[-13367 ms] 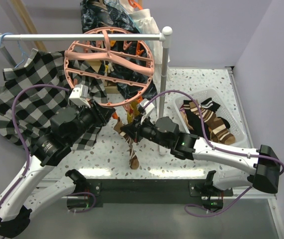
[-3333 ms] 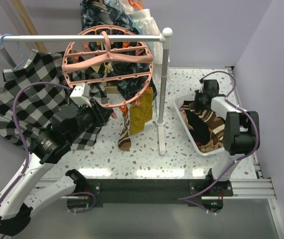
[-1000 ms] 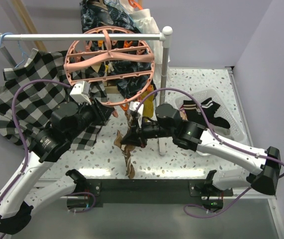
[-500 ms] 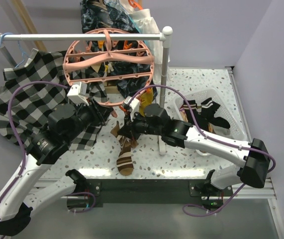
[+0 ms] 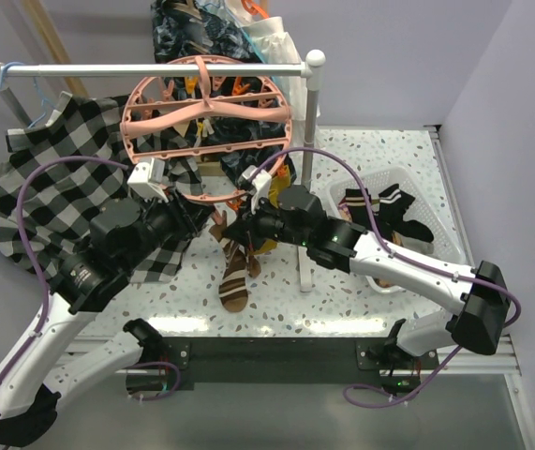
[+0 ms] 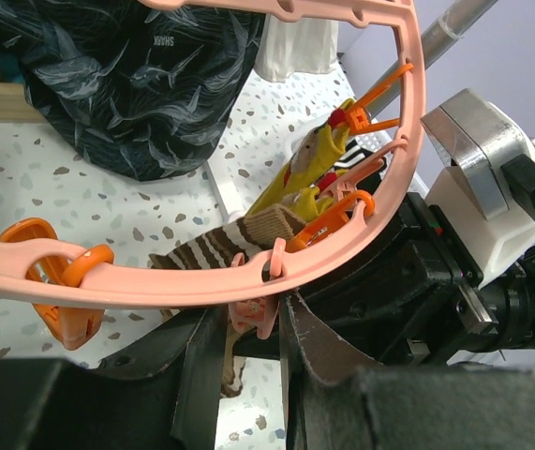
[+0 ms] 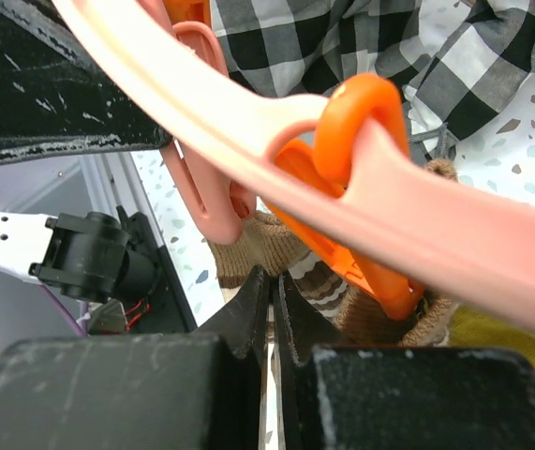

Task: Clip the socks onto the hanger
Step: Clamp the sock onto the hanger.

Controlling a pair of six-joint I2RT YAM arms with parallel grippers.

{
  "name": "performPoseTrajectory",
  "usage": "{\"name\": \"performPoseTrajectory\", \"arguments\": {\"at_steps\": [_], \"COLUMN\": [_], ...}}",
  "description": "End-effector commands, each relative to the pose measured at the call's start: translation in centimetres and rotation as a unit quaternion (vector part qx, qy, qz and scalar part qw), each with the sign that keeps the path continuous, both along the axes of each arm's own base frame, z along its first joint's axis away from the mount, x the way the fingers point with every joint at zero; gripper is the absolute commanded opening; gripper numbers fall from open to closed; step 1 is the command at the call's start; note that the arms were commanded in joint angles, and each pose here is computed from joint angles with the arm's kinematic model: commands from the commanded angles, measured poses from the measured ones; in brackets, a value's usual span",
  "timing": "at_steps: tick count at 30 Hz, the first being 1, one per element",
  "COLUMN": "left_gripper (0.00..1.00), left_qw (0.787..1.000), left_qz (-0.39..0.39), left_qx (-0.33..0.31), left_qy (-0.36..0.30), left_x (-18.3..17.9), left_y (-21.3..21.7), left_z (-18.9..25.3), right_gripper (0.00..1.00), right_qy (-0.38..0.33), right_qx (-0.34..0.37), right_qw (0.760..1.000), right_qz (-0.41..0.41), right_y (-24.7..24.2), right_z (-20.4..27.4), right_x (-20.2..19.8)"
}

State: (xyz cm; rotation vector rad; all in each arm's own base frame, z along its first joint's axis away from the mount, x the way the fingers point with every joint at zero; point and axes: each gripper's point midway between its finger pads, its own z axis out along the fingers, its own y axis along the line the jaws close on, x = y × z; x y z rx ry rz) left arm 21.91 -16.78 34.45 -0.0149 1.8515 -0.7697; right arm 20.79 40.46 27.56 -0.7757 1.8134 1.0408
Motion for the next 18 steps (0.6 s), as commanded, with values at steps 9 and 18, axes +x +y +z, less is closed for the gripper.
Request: {"name": "performPoseTrajectory", "arguments": {"at_steps": [9,18], "left_gripper": [0.00,0.00], "left_qw": [0.999,0.999], "left_qz": [-0.004,-0.003], "left_qx": [-0.008,-0.009], "left_qy": [-0.038,-0.047], "left_x": [0.4,0.5], "left_y": [-0.2,-0.1], "left_z": [1.5,2.0], "right_gripper": [0.00,0.00], "right_qy": [-0.028,-0.019], "right_qx": [0.084,0.080], "right_qw": [0.996,0.996], "right_qz": [0.004,0.037], "right_y": [-0.6,-0.5], "right_z": [6.2,5.2], "right_x": [0.1,-1.1]}}
